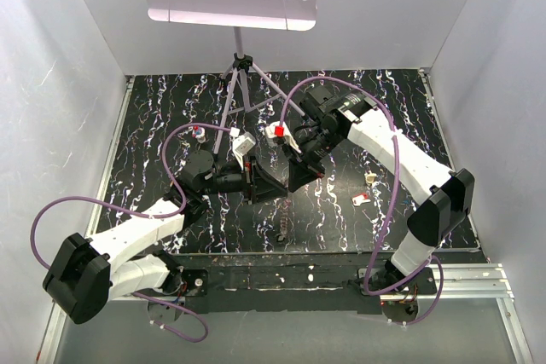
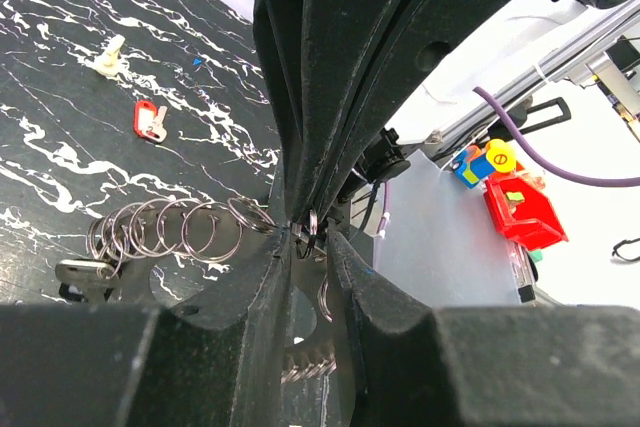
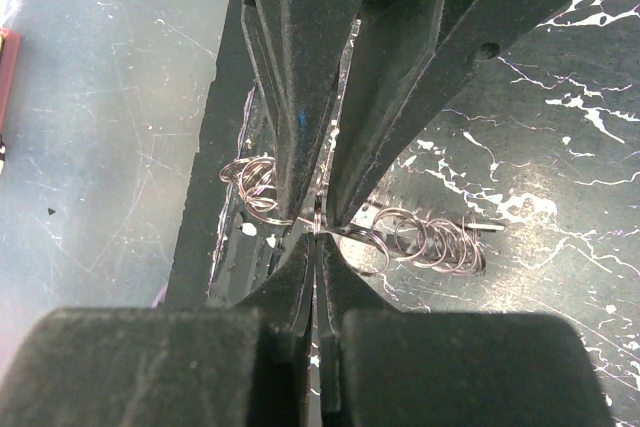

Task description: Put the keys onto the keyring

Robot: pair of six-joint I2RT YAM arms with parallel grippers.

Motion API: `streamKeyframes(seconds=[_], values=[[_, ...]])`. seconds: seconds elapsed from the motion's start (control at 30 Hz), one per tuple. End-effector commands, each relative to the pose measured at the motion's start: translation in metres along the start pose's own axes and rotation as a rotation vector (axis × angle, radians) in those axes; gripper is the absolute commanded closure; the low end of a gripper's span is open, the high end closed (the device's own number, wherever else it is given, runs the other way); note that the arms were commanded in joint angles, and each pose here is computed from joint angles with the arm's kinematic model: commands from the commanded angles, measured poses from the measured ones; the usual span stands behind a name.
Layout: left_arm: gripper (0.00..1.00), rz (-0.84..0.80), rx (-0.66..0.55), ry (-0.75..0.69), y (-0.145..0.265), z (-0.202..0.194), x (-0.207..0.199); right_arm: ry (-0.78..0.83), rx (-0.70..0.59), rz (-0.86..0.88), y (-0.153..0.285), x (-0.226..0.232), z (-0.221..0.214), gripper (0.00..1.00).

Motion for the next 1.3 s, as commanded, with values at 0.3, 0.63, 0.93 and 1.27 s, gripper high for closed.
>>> streamKeyframes(seconds=[0.3, 0.63, 0.93, 1.27], values=[[0.79, -0.028, -0.057, -0.071, -0.002, 0.017, -0.015, -0.026, -0.042, 0.028, 0.005, 0.009, 0.011, 0.99], [0.81, -0.03, -0.057, -0.072, -0.002, 0.017, -0.015, -0.027, -0.042, 0.028, 0.005, 0.008, 0.011, 0.99], [0.92, -0.031, -0.052, -0.067, -0.006, 0.015, -0.014, -0.027, -0.044, 0.029, 0.004, 0.008, 0.011, 0.99], [1.0, -0.01, -0.149, -0.131, 0.004, 0.013, -0.015, -0.033, -0.049, 0.022, 0.004, 0.009, 0.011, 0.89]])
Point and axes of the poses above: each gripper's point midway between its finger pads, its own y axis back along the fingers, its own x axis along the line the jaws close on, z = x × y, the point moved 5 cm from there along y, back along the fingers, and after that the axes turned 10 degrees about y, right-handed, at the moved point
